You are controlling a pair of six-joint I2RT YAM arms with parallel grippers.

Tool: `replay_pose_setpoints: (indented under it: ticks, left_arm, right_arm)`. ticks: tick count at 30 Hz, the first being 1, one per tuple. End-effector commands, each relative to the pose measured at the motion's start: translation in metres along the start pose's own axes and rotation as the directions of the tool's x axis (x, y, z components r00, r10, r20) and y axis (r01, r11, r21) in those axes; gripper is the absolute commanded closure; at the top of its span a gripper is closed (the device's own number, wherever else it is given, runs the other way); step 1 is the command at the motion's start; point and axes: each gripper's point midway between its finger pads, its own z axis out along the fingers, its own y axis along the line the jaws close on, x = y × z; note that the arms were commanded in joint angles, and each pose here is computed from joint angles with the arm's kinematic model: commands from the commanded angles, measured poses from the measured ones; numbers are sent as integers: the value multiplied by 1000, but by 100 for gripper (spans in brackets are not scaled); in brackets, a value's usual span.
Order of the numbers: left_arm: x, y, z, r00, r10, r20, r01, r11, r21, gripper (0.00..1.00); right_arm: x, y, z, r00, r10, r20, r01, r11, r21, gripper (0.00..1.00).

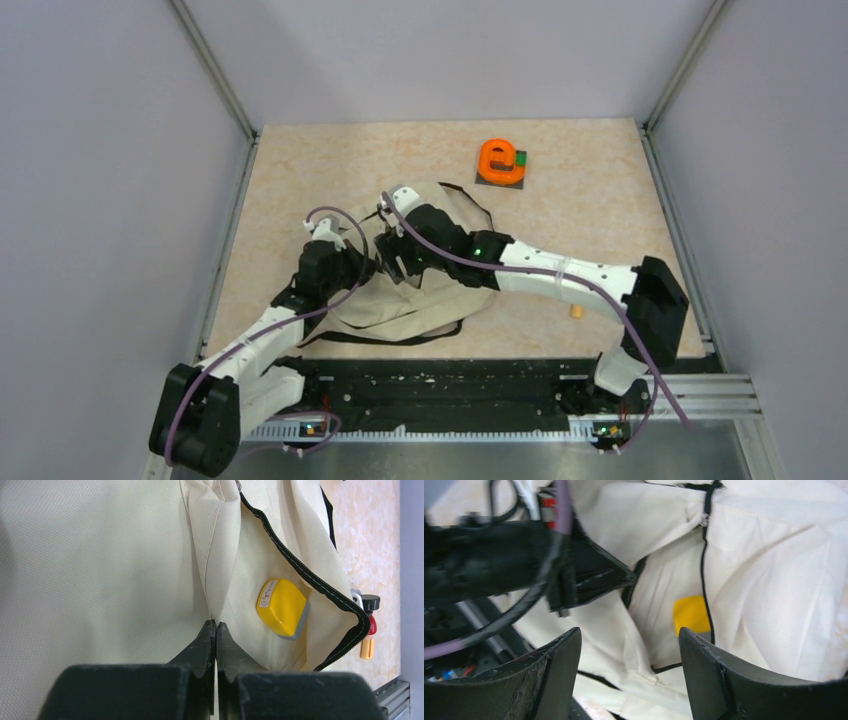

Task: Pack the student bag
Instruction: Place the stationery in the student bag, then pick up the stationery from the center of the board.

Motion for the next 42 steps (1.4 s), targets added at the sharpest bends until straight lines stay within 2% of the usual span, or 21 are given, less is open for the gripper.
replay_pose_setpoints:
  ticks: [1, 4, 8, 11, 14, 18, 24, 28, 31, 33, 37, 42]
  left_arm:
    - [-6, -9, 0, 1000, 22, -1, -22, 999, 33, 100]
    - [-7, -11, -1, 1000, 26, 2, -26, 999, 37, 100]
    - [-7, -11, -1, 999, 32, 6, -32, 999, 40, 100]
    - [-7, -11, -2, 999, 36, 8, -37, 998, 43, 100]
    - [-8, -12, -3, 999, 41, 10, -42, 998, 45, 100]
    - [-8, -11, -3, 999, 45, 14, -46, 998, 40, 100]
    - [-8, -10, -2, 999, 51, 10, -51, 998, 38, 100]
    - [-8, -9, -2, 999, 53, 11, -54, 998, 35, 100]
    - [-8, -8, -2, 998, 56, 11, -56, 998, 31, 100]
    - [-8, -9, -2, 998, 57, 10, -58, 998, 33, 100]
    - [-8, -8, -2, 998, 64, 11, -64, 998, 29, 100]
    - [-9, -9, -1, 998, 68, 10, -68, 997, 31, 100]
  right_arm:
    - [-30, 24, -32, 994, 18, 111, 0, 987, -163, 30]
    - [-32, 9, -50, 991, 26, 131, -10, 993, -116, 30]
    - [-15, -42, -64, 992, 72, 104, -77, 996, 41, 28]
    - [8, -97, -70, 983, 168, 71, -177, 972, 156, 28]
    - [37, -154, -81, 956, 289, 52, -292, 915, 279, 29]
    - [84, -221, -102, 890, 452, 68, -435, 793, 427, 30]
    - [148, -297, -142, 768, 612, 188, -580, 540, 610, 30]
    - [189, -326, -171, 684, 657, 316, -637, 327, 698, 29]
    - [214, -336, -187, 620, 673, 404, -671, 188, 717, 31]
    - [229, -340, -193, 577, 688, 440, -689, 122, 714, 35]
    - [243, -338, -187, 563, 716, 413, -686, 127, 717, 42]
    - [246, -335, -178, 585, 739, 333, -658, 193, 728, 45]
